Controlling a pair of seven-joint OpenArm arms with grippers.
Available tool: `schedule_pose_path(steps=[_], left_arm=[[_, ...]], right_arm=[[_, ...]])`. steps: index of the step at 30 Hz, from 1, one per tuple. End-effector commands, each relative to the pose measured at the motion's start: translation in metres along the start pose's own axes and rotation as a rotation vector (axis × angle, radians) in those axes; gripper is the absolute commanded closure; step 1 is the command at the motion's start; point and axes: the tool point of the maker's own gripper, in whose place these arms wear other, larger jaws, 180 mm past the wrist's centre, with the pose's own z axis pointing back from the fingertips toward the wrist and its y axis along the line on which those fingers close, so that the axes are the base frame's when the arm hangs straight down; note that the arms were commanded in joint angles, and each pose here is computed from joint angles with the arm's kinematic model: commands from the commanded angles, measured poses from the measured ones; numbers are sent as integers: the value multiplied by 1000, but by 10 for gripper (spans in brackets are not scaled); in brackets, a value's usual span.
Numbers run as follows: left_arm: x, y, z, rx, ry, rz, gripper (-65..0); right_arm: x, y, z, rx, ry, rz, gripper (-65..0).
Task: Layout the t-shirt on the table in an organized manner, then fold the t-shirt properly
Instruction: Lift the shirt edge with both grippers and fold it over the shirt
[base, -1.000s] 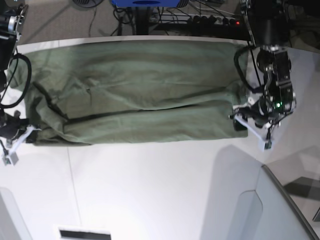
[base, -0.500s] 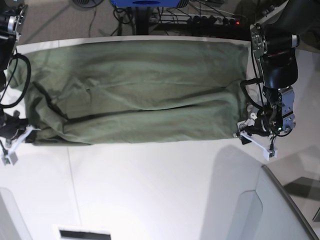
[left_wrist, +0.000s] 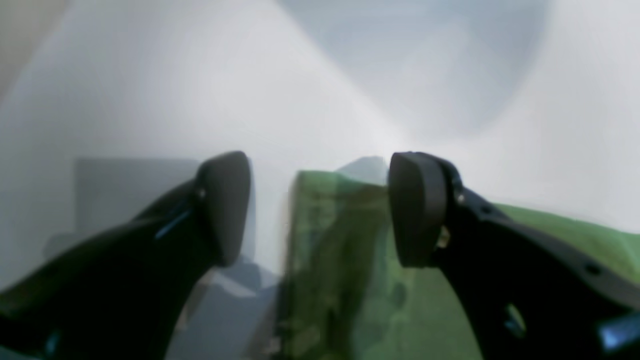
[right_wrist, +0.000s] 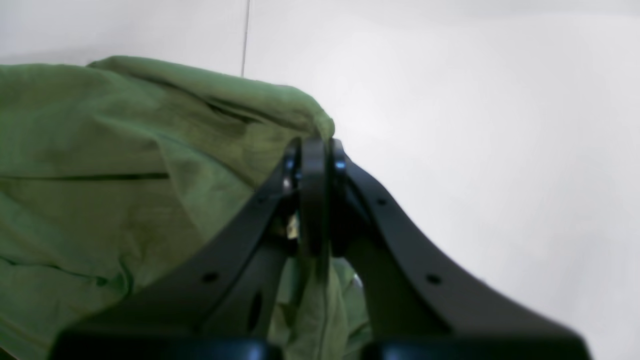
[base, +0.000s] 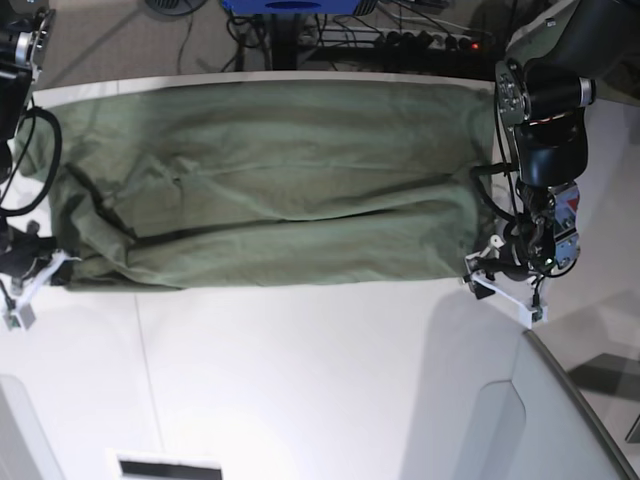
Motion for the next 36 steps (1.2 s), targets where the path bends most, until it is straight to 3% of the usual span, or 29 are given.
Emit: schedule_pose_path(steps=[1, 3, 7, 8, 13, 17, 26, 31, 36], left_arm=[[-2, -5, 0, -15, 20, 3, -408], [-10, -4, 0, -16, 33, 1, -332], [-16, -18, -2, -70, 42, -20, -28], [-16, -18, -2, -70, 41, -20, 0], [-6, -22, -1, -79, 23, -18, 0], [32, -30, 5, -93, -53, -27, 0], [102, -43, 27, -103, -158, -68, 0], [130, -48, 43, -104, -242, -93, 0], [143, -44, 56, -94, -254, -111, 0]], right_arm=[[23, -9, 8, -17, -60, 16, -8], [23, -9, 8, -17, -60, 16, -8], [24, -9, 8, -16, -64, 15, -8], [24, -9, 8, -16, -65, 16, -8], [32, -8, 9, -15, -80, 17, -8], [39, -8, 9, -15, -94, 20, -9], [69, -11, 14, -20, -214, 26, -12], [73, -17, 5, -10, -266, -29, -12], [84, -21, 1, 3, -367, -65, -14]])
